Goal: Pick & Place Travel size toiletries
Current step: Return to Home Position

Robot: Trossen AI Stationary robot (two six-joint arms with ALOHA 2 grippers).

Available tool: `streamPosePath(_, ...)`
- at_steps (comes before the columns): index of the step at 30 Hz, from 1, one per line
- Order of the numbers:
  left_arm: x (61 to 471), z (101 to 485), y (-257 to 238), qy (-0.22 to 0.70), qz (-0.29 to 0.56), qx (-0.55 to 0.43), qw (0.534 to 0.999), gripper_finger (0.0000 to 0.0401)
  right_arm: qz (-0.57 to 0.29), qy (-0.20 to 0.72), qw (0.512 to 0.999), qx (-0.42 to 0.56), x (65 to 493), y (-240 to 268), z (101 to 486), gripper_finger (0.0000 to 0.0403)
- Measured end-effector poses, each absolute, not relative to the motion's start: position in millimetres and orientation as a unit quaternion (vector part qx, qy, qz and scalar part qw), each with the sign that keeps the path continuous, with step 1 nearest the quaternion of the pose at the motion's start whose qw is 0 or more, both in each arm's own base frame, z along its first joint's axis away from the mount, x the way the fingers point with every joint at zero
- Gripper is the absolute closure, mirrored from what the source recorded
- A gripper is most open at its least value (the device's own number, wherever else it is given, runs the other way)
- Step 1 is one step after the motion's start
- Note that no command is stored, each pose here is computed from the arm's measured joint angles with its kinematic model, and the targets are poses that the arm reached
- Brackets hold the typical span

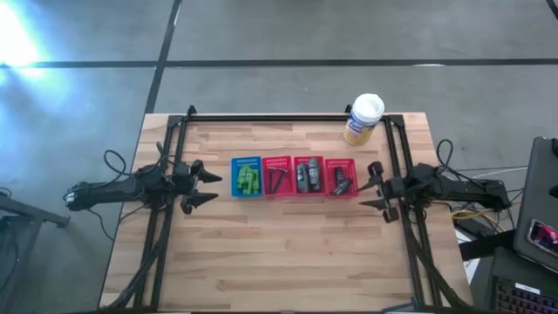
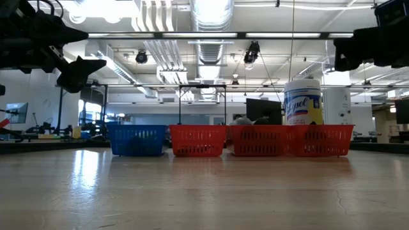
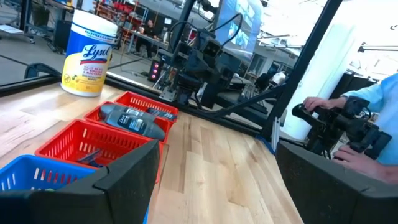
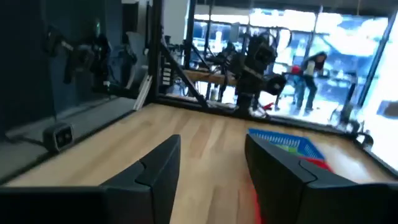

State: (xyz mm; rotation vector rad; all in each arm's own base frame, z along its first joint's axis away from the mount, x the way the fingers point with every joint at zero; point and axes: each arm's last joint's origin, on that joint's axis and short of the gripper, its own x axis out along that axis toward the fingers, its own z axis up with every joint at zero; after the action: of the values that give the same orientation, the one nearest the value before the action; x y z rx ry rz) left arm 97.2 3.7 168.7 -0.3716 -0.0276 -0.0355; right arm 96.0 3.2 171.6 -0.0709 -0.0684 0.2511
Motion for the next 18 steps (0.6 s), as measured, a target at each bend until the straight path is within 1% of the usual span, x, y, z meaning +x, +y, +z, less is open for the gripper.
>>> streamPosePath(2,97.3,168.7,3.7,-0.014,-0.017,-0.185,0.983,0.0075,0.123,-0.037,0.99,-0.053,96.0,3.0,171.8,0.0233)
streamPosePath(6,97.4,168.5,3.8,-0.013,-0.016,-0.185,0.983,0.0075,0.122,-0.035,0.991,-0.048,96.0,2.8,171.5,0.0243)
streamPosePath(14,97.4,168.5,3.9,-0.013,-0.015,-0.185,0.983,0.0075,0.124,-0.013,0.991,0.043,97.7,2.7,169.9,0.0265)
streamPosePath(18,97.5,168.4,3.9,-0.013,-0.014,-0.185,0.983,0.0075,0.125,-0.005,0.99,0.072,98.3,2.7,169.2,0.0277)
